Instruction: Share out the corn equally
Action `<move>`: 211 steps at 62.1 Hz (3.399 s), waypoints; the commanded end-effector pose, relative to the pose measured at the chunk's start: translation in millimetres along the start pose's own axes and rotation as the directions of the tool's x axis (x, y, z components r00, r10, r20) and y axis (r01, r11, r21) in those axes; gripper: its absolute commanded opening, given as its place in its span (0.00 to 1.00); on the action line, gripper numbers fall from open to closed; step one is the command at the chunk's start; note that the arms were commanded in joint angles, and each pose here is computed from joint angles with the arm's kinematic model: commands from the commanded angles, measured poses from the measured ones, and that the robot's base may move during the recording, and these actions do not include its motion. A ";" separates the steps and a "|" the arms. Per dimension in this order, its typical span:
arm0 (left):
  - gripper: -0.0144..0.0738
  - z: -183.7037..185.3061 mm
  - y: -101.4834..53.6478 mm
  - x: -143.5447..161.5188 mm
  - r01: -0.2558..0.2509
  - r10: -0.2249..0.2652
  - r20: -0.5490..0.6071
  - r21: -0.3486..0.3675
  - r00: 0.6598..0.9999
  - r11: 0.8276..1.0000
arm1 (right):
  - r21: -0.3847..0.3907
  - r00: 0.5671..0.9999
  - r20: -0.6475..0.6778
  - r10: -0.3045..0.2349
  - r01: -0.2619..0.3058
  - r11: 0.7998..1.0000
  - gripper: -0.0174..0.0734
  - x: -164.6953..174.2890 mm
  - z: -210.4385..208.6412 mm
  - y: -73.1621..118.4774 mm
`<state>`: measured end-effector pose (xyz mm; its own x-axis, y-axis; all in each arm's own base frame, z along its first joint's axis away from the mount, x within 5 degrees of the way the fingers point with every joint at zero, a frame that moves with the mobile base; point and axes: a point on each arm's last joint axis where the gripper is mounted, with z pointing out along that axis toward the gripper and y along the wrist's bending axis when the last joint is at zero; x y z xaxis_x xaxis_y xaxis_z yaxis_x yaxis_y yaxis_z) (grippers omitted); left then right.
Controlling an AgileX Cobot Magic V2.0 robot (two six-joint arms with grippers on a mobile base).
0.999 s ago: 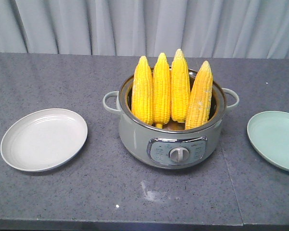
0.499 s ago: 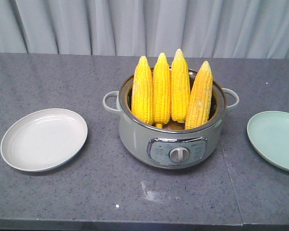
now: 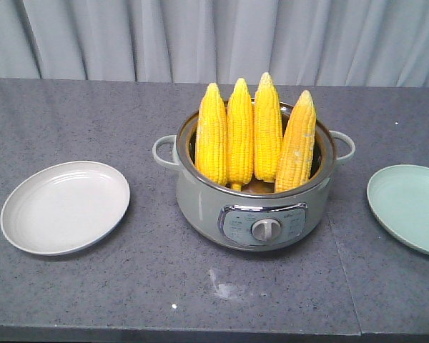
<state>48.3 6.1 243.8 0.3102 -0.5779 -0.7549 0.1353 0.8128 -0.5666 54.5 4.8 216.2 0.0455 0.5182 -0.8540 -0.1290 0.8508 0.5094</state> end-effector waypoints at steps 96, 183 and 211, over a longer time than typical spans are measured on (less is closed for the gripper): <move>0.69 118.0 -99.3 -75.0 -0.186 0.223 -0.528 0.124 0.820 0.975 | -0.047 0.859 -0.178 -0.480 0.480 0.876 0.81 -132.7 49.0 84.8; 0.72 202.2 -126.5 -83.4 -0.200 0.332 -0.589 0.279 0.737 0.939 | -0.178 0.541 -0.755 -0.371 0.375 0.910 0.81 -81.2 337.9 117.9; 0.72 202.2 -126.5 -83.4 -0.200 0.332 -0.589 0.279 0.737 0.939 | -0.166 0.521 -0.768 -0.371 0.399 0.902 0.81 -67.0 348.6 108.5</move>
<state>199.5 -34.3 427.7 -0.3604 -0.1499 -0.9207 0.3240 0.9054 -0.2743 387.0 94.2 334.7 -0.7752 -0.1359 -0.6169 -0.2559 0.9604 0.1101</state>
